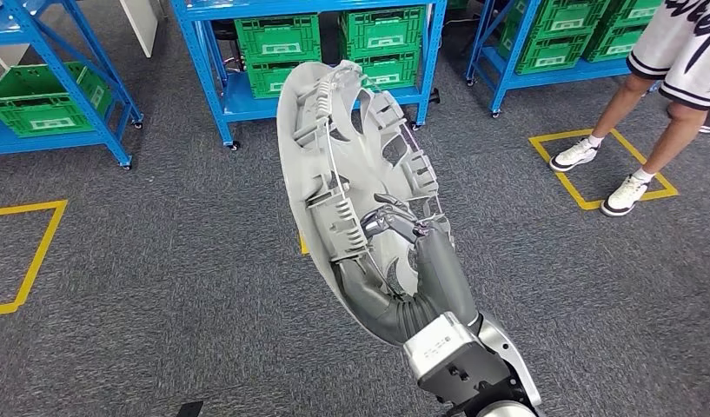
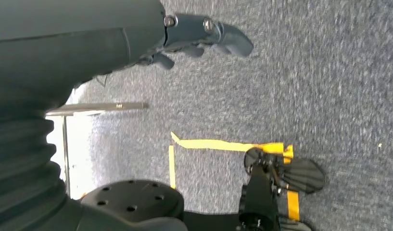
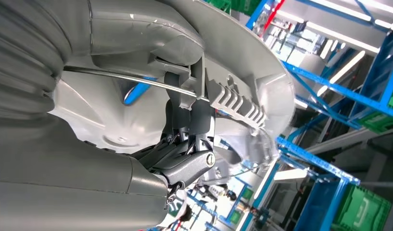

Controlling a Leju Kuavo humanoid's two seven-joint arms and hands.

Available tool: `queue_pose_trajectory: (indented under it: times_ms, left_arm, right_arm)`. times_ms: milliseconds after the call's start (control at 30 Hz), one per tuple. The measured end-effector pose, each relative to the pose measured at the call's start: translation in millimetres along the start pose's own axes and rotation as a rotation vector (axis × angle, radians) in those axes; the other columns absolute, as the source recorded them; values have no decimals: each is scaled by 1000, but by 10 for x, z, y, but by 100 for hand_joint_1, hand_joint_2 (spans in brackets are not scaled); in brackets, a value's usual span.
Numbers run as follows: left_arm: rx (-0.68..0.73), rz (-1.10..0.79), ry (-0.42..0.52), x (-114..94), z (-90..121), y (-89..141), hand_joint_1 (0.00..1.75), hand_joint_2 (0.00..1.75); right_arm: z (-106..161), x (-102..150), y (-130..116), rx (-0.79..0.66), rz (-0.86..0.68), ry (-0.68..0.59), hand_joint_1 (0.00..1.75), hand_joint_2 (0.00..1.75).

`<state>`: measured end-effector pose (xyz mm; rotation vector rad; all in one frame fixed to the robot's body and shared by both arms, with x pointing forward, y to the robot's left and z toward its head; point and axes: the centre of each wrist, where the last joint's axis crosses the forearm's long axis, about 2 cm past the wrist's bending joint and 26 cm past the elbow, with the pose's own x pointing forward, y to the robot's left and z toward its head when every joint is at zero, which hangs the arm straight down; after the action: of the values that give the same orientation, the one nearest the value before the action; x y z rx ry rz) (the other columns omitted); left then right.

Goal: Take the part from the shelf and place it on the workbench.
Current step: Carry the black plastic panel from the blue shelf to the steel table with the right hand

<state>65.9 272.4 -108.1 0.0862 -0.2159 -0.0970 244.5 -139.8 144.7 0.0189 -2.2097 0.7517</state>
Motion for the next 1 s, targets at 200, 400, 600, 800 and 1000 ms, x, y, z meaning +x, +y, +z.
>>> queue_pose_trajectory:
  times_ms: [200, 400, 600, 800, 1000]
  left_arm:
    - [-4, 0, 4, -10, 1, -4, 0, 175]
    - [-2, 0, 4, -4, 0, 3, 0, 175]
    - [-1, -4, 9, -19, 0, 11, 0, 175]
    - [-1, -7, 11, -20, -1, 13, 0, 175]
    - [2, -8, 6, 5, -3, 26, 0, 175]
  right_arm:
    - [42, -16, 7, 10, 1, 9, 175, 175]
    - [59, -26, 6, 15, 2, 11, 175, 175]
    - [64, -32, 7, 19, 5, 7, 175, 175]
    - [67, -32, 8, 18, 6, 6, 175, 175]
    - [63, -30, 8, 18, 5, 4, 175, 175]
